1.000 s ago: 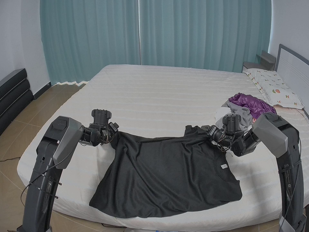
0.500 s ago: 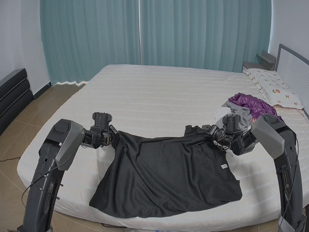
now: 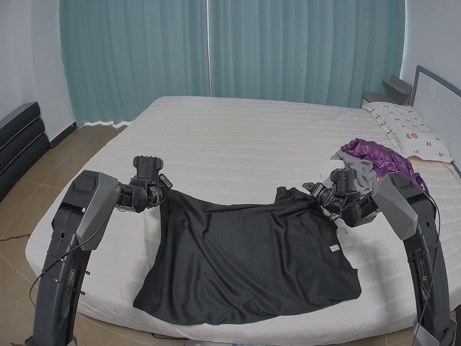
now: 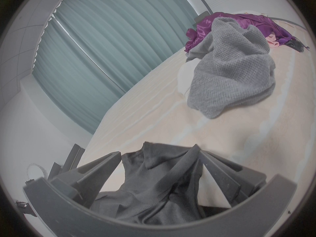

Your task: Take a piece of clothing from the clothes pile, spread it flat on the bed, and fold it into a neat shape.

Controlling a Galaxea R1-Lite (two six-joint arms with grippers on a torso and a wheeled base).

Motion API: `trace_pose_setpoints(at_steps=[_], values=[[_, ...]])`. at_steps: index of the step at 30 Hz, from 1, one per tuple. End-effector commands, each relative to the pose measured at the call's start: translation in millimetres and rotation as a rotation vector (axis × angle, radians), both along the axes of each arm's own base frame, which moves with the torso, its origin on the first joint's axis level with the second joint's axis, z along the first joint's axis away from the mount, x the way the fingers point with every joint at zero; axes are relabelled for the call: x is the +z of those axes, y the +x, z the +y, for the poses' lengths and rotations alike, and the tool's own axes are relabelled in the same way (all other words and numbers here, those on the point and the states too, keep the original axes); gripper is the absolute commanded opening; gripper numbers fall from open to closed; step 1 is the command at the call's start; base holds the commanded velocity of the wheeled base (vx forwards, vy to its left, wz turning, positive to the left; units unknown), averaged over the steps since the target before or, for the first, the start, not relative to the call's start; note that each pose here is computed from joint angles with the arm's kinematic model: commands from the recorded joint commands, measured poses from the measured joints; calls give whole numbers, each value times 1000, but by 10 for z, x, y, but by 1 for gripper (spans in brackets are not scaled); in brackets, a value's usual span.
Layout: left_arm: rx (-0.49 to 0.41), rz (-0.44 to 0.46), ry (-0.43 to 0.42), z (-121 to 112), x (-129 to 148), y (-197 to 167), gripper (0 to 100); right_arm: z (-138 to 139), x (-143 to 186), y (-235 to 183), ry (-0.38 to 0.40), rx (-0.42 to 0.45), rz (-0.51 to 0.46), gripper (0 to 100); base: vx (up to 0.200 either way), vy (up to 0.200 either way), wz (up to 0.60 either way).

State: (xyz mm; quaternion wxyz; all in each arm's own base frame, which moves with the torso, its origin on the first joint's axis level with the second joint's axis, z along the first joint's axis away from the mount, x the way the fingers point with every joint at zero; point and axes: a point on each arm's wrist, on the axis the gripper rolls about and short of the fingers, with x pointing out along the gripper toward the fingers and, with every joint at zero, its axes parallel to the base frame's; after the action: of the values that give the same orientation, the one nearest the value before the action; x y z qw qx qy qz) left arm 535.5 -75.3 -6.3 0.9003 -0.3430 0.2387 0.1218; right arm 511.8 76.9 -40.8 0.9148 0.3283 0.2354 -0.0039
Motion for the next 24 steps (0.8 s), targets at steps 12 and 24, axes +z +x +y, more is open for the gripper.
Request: trace_pose_setpoints(at_steps=[12, 24], values=[[20, -25, 3, 60, 139, 6, 0, -159, -75, 3, -11, -33, 39, 100, 0, 0, 0], [24, -31, 7, 85, 147, 13, 0, -122, -59, 36, -4, -24, 40, 0, 0, 0, 0]])
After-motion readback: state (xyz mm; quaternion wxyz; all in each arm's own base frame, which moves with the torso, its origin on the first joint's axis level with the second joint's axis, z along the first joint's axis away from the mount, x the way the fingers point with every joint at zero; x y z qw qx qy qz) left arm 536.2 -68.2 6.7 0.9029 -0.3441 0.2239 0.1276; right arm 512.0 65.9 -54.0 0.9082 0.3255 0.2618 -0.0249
